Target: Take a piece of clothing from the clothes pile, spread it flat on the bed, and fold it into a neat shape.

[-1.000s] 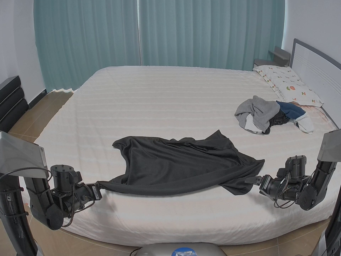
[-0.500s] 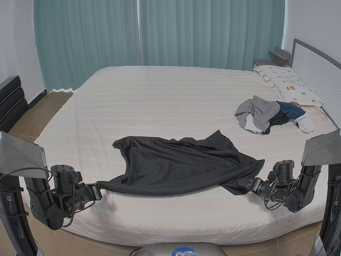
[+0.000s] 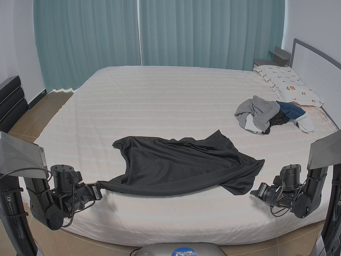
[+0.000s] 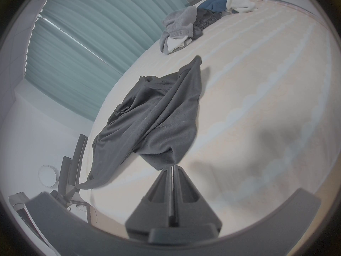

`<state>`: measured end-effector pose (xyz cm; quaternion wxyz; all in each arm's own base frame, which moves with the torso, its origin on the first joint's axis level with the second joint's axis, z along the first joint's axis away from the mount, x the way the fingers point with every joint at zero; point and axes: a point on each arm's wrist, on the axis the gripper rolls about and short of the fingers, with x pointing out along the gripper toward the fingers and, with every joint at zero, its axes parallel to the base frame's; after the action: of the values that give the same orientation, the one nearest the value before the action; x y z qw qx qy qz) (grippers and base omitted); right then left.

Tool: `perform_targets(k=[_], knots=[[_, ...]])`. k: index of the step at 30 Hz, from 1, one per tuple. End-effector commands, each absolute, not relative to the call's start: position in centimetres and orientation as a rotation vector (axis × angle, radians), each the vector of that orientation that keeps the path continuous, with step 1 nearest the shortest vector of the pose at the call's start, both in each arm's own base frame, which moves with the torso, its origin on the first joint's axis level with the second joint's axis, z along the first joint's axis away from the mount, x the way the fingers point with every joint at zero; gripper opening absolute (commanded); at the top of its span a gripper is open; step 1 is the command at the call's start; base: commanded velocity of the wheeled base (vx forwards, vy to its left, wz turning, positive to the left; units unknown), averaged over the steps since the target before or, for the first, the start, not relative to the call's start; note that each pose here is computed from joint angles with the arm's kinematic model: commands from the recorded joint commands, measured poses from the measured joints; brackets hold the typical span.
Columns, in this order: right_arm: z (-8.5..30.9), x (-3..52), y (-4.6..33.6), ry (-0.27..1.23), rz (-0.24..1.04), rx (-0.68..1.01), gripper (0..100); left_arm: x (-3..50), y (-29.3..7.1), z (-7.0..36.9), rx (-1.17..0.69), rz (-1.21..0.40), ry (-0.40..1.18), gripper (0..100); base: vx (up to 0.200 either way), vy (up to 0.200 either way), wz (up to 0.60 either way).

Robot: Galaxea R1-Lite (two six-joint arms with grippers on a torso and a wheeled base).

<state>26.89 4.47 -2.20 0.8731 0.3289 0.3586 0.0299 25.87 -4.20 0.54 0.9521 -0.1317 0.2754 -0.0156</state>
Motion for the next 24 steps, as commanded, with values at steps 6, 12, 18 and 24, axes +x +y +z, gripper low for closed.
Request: perform_targets(k=[6, 12, 18, 24], knots=[[2.1, 23.2, 2.4, 0.694, 0.130, 0.612, 0, 25.6, -3.4, 1.7, -0.266, -0.007, 0.518, 0, 0.000, 0.000, 0.00], [-1.3, 25.2, 2.8, 0.766, 0.136, 0.622, 0, 25.6, -3.5, 1.5, -0.265, -0.011, 0.526, 0, 0.000, 0.000, 0.00], [-3.5, 27.1, 4.5, 0.766, 0.160, 0.647, 100, 25.6, -3.6, 1.5, -0.266, -0.017, 0.529, 0, 0.000, 0.000, 0.00], [-4.2, 28.8, 5.1, 0.719, 0.088, 0.670, 100, 25.7, -3.7, 1.1, -0.272, -0.017, 0.544, 0, 0.000, 0.000, 0.00]])
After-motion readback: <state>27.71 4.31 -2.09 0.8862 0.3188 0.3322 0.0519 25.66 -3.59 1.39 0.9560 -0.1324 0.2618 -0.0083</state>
